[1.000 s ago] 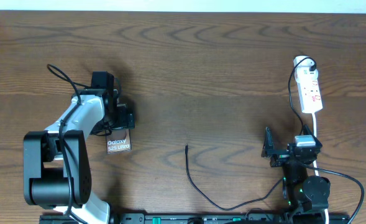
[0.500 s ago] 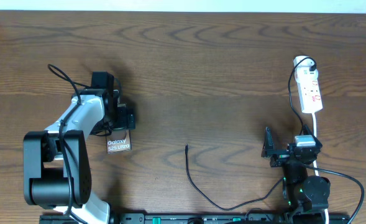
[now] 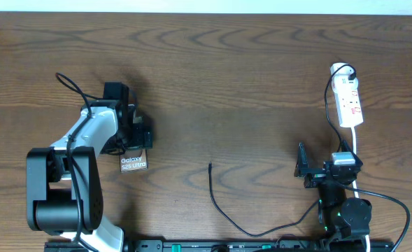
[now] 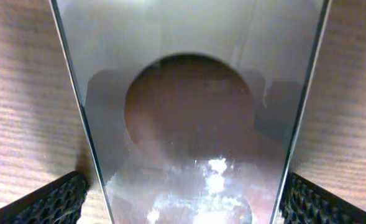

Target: Plug charger to phone and switch on socket

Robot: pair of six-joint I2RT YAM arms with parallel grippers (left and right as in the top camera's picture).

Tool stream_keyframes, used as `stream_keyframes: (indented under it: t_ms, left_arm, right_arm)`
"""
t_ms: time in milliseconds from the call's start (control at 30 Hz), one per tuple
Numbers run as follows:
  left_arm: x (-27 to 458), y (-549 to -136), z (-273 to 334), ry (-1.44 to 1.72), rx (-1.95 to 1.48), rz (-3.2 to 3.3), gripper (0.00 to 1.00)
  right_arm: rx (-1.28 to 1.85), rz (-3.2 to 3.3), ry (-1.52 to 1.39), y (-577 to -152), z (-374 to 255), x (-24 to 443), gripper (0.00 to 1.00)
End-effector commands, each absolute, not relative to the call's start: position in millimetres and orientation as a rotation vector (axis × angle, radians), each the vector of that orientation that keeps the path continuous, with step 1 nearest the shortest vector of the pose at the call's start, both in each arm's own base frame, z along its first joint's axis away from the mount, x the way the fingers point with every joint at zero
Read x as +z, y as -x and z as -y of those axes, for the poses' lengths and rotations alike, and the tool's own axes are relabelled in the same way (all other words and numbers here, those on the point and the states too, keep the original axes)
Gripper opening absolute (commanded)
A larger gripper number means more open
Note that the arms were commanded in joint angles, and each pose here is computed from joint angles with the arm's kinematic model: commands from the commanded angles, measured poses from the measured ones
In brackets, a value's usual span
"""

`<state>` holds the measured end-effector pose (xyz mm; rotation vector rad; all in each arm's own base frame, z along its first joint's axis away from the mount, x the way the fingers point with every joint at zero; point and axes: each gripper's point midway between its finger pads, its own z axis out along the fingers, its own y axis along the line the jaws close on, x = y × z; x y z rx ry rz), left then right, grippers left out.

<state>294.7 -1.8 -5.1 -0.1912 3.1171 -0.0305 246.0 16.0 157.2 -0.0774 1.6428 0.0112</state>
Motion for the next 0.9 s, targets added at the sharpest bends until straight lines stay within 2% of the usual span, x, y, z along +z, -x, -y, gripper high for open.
stream_keyframes:
  t_ms: [0,367,433,533,600,767,867]
  left_arm:
    - [-15.4,-281.0,8.4,0.183,-0.088,-3.17,0.97]
    - [-15.4,-281.6,8.3,0.183,-0.088,-3.167,0.96]
    - [-15.5,-281.8,8.3,0.183,-0.088,-3.166,0.88]
    - [-15.5,-282.4,8.4,0.183,-0.089,-3.164,0.66]
    - [-15.5,-282.4,8.4,0.183,-0.089,-3.164,0.6]
    - [-15.5,-282.4,8.3,0.183,-0.088,-3.164,0.37]
    - [-15.5,-282.4,8.3,0.183,-0.088,-3.164,0.33]
  right_arm:
    - [-0.01,-1.642,0.076,-245.9,-12.9,157.0,0.99]
    - [-0.01,-1.642,0.076,-245.9,-12.9,157.0,0.99]
    - [-0.01,-1.642,0.076,-245.9,-12.9,157.0,0.99]
    - [-0.01,-1.642,0.075,-245.9,-12.9,157.0,0.99]
    - [-0.01,-1.642,0.076,-245.9,-12.9,157.0,0.99]
    - [-0.01,-1.642,0.076,-245.9,-12.9,157.0,0.99]
    - [-0.01,-1.642,0.075,-245.9,-12.9,157.0,0.99]
